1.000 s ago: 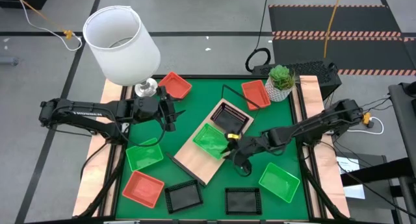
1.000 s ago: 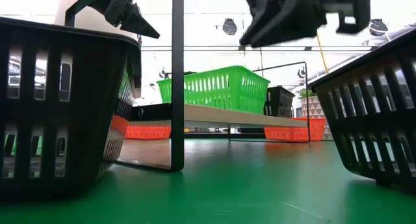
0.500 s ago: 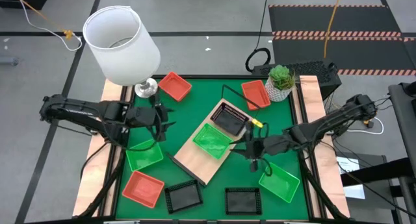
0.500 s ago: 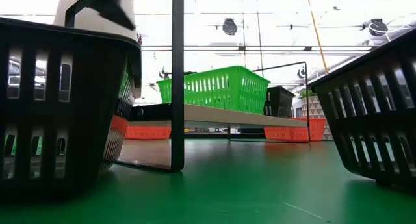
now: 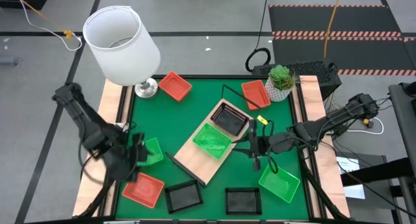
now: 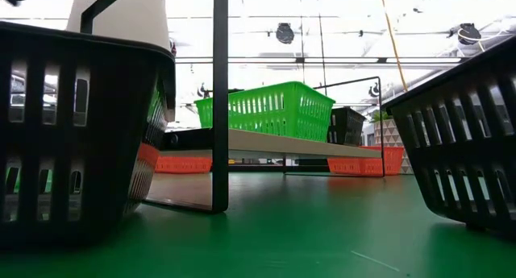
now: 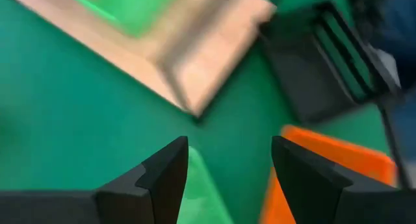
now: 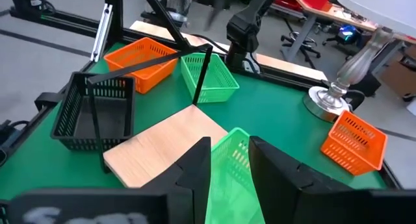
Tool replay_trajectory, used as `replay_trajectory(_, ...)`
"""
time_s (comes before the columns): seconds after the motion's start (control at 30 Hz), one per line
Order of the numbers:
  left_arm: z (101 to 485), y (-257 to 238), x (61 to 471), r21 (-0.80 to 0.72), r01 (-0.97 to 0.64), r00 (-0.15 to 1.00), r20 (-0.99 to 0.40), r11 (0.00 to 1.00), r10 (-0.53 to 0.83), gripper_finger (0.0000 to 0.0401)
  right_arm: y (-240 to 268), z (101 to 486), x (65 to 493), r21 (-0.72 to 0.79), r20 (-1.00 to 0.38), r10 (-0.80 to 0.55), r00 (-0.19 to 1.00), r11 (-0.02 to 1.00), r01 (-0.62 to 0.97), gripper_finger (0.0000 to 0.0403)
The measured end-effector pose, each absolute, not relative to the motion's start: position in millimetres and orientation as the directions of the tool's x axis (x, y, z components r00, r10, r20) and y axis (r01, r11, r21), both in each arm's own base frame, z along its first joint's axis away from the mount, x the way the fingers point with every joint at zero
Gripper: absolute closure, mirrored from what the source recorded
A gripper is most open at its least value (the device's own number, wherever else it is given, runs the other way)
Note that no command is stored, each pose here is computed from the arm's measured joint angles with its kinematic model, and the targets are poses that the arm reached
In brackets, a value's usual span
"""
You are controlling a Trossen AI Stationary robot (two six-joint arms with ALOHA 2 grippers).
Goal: Stack baskets on shelf by color
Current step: Put the bottom orange bin on the shelf
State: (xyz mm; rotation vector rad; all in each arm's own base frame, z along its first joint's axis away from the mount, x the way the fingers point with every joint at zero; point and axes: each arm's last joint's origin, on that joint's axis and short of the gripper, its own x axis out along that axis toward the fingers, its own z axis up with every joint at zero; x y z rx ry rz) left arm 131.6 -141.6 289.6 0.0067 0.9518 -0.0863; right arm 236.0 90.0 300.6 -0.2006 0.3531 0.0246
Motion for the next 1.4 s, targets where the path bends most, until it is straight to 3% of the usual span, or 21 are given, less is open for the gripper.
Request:
replay_trajectory(0.23,251.1,-223.3,120.3,-0.019,0.164,0.402,-0.912,0.986,-0.084,0.0178,90.0,300.7,236.1,-0.077,-0.344,-0.01,0.939,0.997,-0.017,0.0305)
replay_trajectory(0.47,229.6,-293.8,126.7,0.037,0.234,0.347,-0.936,0.972,-0.048,0.0178,93.0,300.7,234.9,0.046,-0.344,0.002,0.939,0.999,0.015,0.0305)
replay_trajectory(0.87,185.6,-320.3,133.2,0.163,0.198,0.289,-0.952,0.967,0.102,0.0182,123.7,301.1,221.9,0.069,-0.322,0.061,0.945,0.997,-0.041,0.0305)
replay_trajectory(1.0,183.9,-320.7,133.4,0.176,0.227,0.288,-0.952,0.958,0.107,0.0227,126.6,302.7,220.8,0.051,-0.306,0.067,0.95,0.997,-0.054,0.0305)
replay_trajectory(1.27,189.9,-316.7,132.6,0.179,0.327,0.244,-0.965,0.928,0.1,0.0382,126.7,304.8,221.6,0.03,-0.287,0.07,0.956,0.998,-0.064,0.0305)
replay_trajectory(1.4,210.6,-309.5,133.7,0.11,0.317,0.238,-0.971,0.942,0.033,0.0381,126.7,304.8,221.6,0.015,-0.286,0.07,0.956,0.998,-0.068,0.0305)
